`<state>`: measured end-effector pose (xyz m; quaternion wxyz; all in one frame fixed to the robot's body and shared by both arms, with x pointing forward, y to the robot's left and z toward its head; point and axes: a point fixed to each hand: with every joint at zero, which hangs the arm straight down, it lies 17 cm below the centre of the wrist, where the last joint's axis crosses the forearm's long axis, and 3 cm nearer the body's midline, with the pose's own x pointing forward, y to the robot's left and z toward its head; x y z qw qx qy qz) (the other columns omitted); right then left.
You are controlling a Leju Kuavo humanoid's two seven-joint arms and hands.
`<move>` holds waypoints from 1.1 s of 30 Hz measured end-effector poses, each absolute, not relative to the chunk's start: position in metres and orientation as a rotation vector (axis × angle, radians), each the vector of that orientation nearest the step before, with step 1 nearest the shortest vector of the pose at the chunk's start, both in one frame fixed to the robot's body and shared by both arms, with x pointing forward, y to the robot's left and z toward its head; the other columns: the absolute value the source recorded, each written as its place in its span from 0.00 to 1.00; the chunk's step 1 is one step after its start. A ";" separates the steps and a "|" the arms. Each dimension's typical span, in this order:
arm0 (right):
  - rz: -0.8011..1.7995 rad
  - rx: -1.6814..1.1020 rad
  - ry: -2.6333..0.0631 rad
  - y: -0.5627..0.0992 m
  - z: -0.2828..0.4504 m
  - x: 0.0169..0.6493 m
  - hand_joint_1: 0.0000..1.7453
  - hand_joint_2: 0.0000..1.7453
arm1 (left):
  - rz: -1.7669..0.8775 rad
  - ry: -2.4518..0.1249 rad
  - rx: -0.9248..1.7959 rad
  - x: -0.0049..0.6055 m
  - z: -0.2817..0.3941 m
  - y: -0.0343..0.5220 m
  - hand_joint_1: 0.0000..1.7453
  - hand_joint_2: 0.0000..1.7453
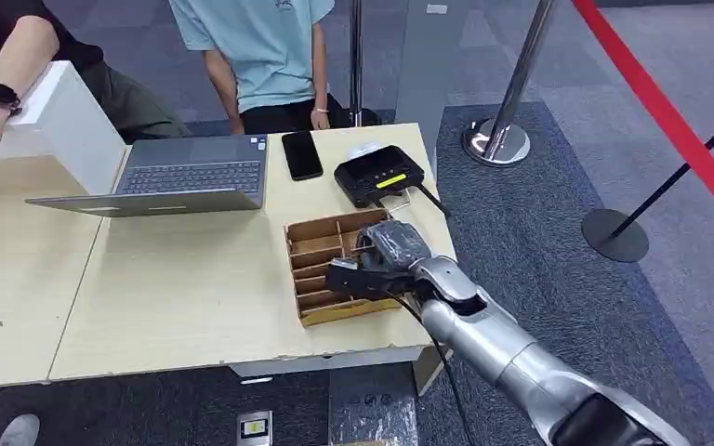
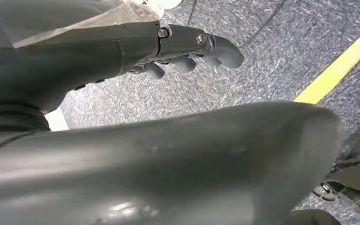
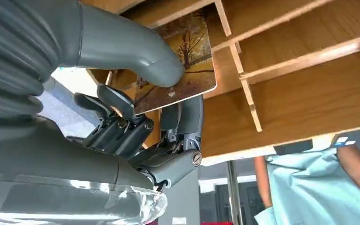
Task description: Pass the card to the sensor for recognition and then transmit it.
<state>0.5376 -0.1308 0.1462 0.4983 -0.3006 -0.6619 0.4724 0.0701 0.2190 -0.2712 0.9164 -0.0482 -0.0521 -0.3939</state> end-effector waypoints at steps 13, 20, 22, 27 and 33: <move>1.128 -0.815 -1.704 -0.127 0.236 0.565 1.00 1.00 | -0.821 -0.125 -0.108 0.071 -0.271 0.216 0.00 0.00; 1.136 -0.877 -1.744 -0.127 0.278 0.578 1.00 1.00 | -0.821 -0.126 -0.116 0.071 -0.270 0.210 0.00 0.00; 1.142 -0.901 -1.757 -0.127 0.291 0.582 1.00 1.00 | -0.822 -0.126 -0.117 0.070 -0.270 0.209 0.00 0.00; 1.155 -0.952 -1.770 -0.128 0.313 0.590 1.00 1.00 | -0.822 -0.132 -0.120 0.071 -0.270 0.208 0.00 0.00; 1.177 -1.003 -1.770 -0.127 0.327 0.598 1.00 1.00 | -0.821 -0.139 -0.124 0.073 -0.269 0.206 0.00 0.00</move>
